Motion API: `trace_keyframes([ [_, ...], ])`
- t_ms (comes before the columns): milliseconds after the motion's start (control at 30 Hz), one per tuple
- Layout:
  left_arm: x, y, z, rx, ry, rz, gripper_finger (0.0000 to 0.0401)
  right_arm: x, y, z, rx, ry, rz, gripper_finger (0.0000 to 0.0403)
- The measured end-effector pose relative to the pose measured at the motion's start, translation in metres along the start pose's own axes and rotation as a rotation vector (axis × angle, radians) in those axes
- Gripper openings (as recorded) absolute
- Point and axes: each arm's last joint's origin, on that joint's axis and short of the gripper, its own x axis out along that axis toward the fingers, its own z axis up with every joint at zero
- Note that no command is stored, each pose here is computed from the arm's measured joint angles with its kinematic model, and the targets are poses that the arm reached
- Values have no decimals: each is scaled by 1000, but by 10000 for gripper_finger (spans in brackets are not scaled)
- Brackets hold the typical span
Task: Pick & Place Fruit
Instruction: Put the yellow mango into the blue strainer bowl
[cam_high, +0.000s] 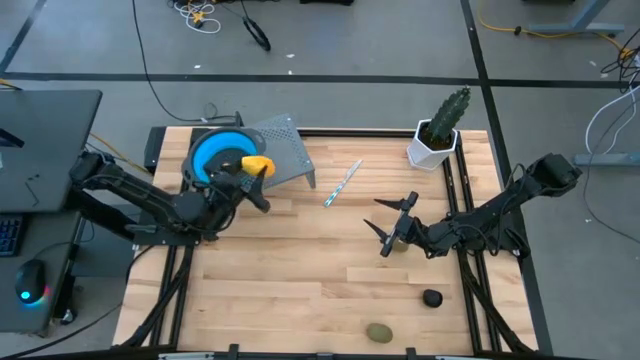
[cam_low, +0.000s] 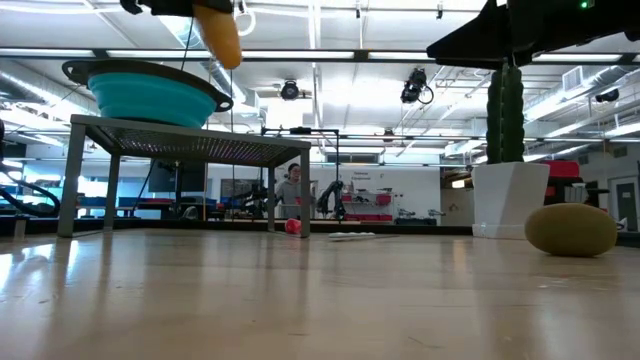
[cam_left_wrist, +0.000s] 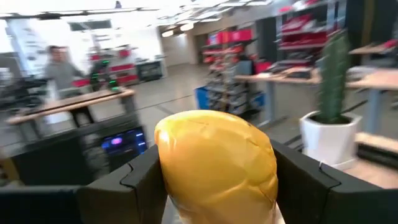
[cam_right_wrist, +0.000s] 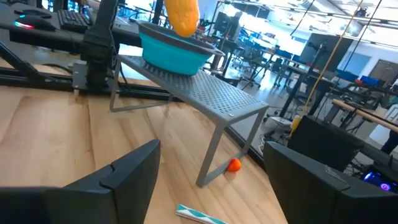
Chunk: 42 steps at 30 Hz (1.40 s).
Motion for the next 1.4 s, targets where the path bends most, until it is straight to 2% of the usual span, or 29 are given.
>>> trace_keyframes([
  [133, 0, 2, -1, 51, 27, 70, 242, 0, 0, 0, -2, 1, 1, 293],
  [433, 9, 7, 0, 92, 37, 124, 242, 0, 0, -1, -14, 9, 1, 293],
  [600, 16, 14, 0, 152, 77, 233, 242, 0, 0, -1, -14, 9, 2, 293],
  [733, 16, 17, 2, 119, 74, 239, 242, 0, 0, -1, -14, 9, 1, 293],
  [1200, 26, 22, 0, 167, 88, 290, 242, 0, 1, -3, 6, 17, 3, 293],
  [1400, 31, 27, 0, 183, 96, 325, 242, 0, 1, -5, 58, 36, 6, 293],
])
